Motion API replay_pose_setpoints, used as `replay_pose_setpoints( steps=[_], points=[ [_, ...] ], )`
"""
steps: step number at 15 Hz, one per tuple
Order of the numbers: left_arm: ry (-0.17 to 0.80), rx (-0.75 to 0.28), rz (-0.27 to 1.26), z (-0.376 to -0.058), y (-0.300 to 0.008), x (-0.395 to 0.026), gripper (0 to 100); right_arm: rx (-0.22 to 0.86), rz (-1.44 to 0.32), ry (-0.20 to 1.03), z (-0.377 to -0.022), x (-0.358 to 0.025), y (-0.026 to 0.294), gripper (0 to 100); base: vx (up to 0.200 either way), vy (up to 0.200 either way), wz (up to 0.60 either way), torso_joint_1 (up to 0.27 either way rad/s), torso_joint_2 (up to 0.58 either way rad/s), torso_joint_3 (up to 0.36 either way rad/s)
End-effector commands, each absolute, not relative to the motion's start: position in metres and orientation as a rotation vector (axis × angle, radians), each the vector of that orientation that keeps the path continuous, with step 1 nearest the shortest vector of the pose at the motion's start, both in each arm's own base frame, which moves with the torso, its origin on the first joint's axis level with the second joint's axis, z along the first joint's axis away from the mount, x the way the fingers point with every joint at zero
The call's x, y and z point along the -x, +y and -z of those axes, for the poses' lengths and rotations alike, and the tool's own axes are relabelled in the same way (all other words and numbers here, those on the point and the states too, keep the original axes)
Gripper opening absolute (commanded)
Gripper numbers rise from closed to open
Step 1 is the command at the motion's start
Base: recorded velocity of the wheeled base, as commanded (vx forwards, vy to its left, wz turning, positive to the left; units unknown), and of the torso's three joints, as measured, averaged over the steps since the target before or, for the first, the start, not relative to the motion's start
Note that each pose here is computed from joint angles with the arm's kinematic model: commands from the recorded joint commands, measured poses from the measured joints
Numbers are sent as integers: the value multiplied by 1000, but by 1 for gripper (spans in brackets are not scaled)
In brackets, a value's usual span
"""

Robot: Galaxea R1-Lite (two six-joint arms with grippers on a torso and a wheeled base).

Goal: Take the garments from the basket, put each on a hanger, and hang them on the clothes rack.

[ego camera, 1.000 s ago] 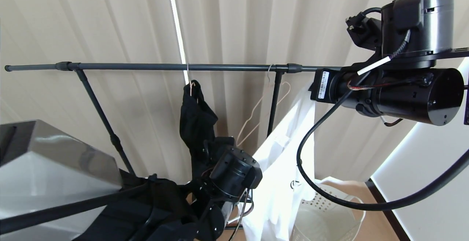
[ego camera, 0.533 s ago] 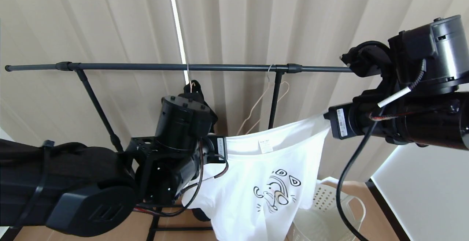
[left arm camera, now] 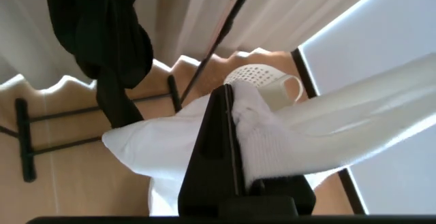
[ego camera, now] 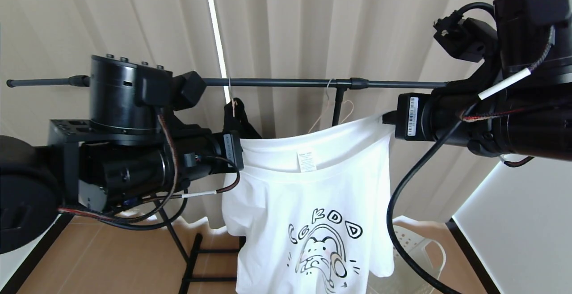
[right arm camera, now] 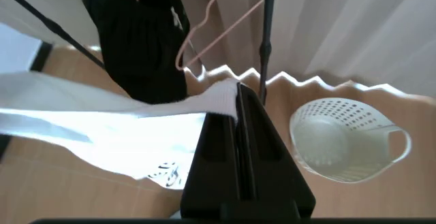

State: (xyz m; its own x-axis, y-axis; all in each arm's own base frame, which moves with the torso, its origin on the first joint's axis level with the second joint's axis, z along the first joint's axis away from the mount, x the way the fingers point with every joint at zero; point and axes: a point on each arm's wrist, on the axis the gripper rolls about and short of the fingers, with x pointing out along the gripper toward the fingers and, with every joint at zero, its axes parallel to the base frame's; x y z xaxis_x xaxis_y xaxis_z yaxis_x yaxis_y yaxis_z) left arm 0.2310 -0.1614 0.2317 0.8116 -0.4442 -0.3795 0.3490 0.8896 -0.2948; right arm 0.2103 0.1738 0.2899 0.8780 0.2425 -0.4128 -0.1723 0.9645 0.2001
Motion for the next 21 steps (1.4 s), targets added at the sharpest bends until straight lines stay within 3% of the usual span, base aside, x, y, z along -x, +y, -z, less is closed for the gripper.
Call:
replay_pose_setpoints(
  steps=[1,8,15,21],
  points=[
    [402,240,436,-248,-151,-220,0,-160,-217,451,-290,-214,178,0,0,0,0,0,0,0],
    [340,215,455,-264,-151,-217,0,-151,-206,454,-287,-212,176,0,0,0,0,0,0,0],
    [387,186,447,-248,-157,-213,0,-119,-174,448,-286,-213,177,0,0,0,0,0,0,0],
    [396,158,472,-238,-180,-238,0,177,-260,516,-262,-181,165,0,0,0,0,0,0,0]
  ],
)
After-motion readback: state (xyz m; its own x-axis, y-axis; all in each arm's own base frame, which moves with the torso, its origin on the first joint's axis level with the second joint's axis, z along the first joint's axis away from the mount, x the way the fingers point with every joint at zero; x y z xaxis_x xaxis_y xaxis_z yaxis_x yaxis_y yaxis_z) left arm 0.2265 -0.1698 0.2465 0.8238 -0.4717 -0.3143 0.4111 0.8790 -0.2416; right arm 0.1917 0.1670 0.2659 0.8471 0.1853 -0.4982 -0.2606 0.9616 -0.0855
